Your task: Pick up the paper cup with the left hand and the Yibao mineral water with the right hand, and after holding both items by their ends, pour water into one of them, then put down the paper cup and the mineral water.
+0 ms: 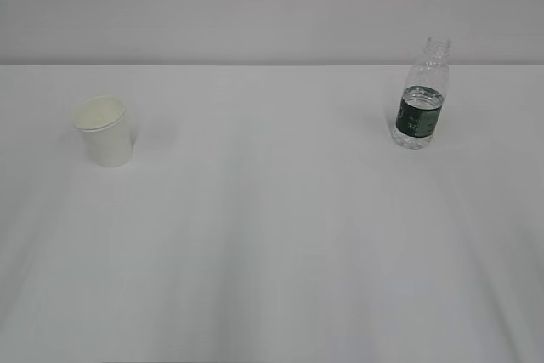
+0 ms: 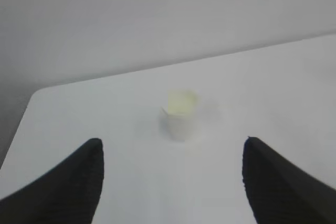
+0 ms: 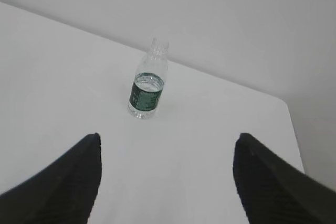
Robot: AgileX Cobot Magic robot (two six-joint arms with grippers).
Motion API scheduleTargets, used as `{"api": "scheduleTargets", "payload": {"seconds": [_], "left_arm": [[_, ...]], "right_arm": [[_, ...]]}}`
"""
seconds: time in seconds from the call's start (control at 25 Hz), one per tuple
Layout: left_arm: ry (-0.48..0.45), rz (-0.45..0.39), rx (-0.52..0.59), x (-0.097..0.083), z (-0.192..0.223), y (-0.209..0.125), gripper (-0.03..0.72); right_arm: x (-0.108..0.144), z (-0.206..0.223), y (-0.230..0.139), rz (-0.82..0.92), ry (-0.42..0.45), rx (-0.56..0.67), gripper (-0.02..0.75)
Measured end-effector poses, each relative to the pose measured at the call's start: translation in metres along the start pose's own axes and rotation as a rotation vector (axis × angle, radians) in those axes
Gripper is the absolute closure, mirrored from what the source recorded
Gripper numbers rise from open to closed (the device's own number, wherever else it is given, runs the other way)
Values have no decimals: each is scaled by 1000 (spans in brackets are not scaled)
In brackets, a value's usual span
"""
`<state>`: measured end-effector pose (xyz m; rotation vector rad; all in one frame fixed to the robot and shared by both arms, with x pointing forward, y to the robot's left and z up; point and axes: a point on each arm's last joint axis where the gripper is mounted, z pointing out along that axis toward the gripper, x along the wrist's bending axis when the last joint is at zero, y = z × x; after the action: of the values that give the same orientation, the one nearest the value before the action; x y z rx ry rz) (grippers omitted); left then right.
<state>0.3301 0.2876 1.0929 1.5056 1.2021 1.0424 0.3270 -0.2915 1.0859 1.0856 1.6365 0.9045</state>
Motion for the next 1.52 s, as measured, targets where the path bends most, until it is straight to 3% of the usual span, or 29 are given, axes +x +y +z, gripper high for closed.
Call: {"api": "scheduleTargets", "payload": {"seconds": [0.32,0.68,0.92,1.52], "left_arm": [[-12,6,16,-3,-54,-20,96],[-59,-23,134,-8,-66,-36,96],[-82,-37,188,-11,-66,-41,96],[-92,-38,223,-11,-70,-41,96]], "right_arm": [[4,-38,-21,122,2,72,146],[10,-82,-48,225,-17,82,146],[10,-89,-56,233,-19,184,146],[12,-88,-62,234,-13,238,146]]}}
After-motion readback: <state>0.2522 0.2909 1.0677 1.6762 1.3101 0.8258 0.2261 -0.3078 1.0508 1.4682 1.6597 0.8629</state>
